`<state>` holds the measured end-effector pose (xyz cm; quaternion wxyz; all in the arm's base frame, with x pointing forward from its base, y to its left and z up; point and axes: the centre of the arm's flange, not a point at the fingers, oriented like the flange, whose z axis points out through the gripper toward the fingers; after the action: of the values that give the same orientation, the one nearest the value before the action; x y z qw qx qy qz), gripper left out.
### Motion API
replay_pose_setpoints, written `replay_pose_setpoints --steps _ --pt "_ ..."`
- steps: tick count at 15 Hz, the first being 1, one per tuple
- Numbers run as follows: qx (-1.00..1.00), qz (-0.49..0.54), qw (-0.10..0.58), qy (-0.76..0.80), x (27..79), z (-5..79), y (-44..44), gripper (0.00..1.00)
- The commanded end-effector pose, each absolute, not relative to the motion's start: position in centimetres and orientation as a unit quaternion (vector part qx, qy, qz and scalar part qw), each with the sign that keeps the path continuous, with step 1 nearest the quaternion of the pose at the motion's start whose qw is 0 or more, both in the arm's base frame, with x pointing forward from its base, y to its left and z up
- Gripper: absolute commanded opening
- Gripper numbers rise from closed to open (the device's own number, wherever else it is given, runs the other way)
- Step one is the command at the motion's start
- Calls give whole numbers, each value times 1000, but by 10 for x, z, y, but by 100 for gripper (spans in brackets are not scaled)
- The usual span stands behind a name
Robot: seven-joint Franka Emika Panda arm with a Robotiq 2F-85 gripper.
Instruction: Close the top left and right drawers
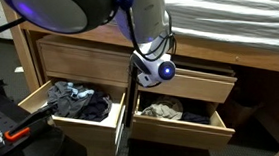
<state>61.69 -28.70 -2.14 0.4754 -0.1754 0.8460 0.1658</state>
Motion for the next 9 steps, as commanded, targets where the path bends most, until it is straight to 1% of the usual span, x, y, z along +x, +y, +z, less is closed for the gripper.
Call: replay_pose_setpoints --steps 1,5,9 --pt "-190 175 484 836 636 -36 -285 100" --pt "-181 154 491 838 637 -41 -284 100" --pt "-162 79 496 849 640 -42 -287 100"
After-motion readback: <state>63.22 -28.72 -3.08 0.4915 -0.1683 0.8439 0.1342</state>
